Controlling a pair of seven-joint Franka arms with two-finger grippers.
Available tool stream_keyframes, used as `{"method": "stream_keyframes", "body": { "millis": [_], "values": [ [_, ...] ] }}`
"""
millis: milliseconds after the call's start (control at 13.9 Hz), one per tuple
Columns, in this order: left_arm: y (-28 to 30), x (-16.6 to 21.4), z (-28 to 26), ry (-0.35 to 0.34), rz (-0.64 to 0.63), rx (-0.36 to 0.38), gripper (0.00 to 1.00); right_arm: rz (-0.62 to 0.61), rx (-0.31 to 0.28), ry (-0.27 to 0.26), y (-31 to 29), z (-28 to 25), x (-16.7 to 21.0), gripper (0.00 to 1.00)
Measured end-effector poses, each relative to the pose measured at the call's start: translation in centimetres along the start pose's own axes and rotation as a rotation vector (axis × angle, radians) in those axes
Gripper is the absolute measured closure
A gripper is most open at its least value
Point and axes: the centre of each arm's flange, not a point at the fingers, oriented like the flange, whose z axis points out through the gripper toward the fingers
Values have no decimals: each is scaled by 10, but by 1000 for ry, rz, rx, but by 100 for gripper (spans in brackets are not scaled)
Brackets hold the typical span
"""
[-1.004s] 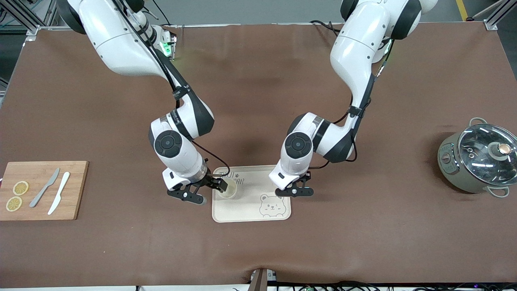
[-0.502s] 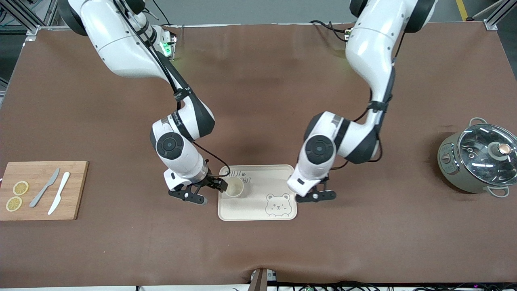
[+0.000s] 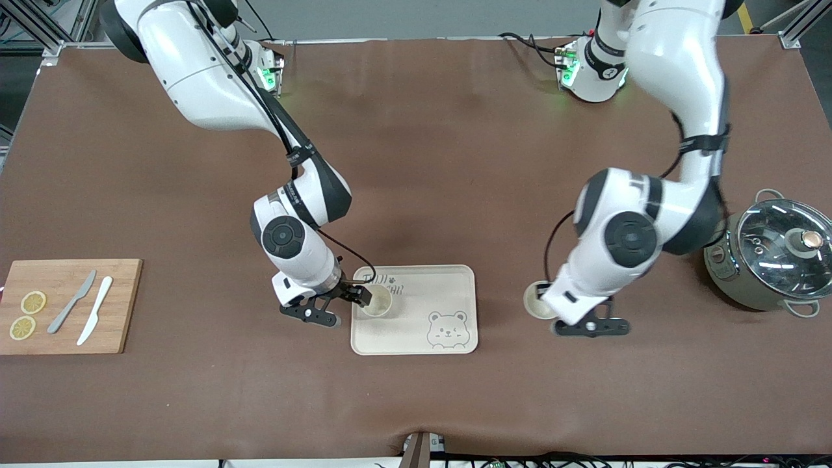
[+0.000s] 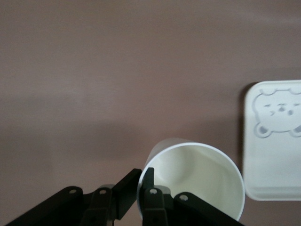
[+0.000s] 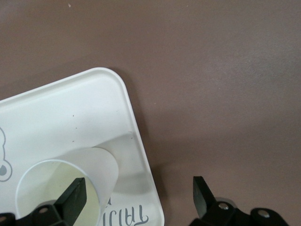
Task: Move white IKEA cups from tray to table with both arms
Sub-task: 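Carry the cup toward the pot with the left gripper while the right gripper holds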
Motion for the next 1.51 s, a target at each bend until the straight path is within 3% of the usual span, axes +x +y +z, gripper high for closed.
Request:
{"method": "stream_keyframes", "body": {
  "millis": [215, 502, 717, 1075, 1434, 1505],
  "values": [
    [-61, -17, 4, 35, 47, -15, 90, -9, 1, -1, -5, 0, -5, 0],
    [-76, -72, 86, 124, 58, -30, 90, -22, 3, -2, -13, 0, -12, 0],
    [-80, -100, 125, 100, 68, -26, 90, -34, 2, -5, -19, 2, -19, 0],
    [-142, -107, 134, 67, 98, -35, 90, -42, 6, -7, -22, 17, -25, 0],
    [-183, -117, 133, -5, 84, -171, 90, -41, 6, -7, -22, 20, -25, 0],
    [-191, -118, 128, -13, 82, -198, 90, -41, 6, -6, -22, 20, -25, 5]
  ]
}}
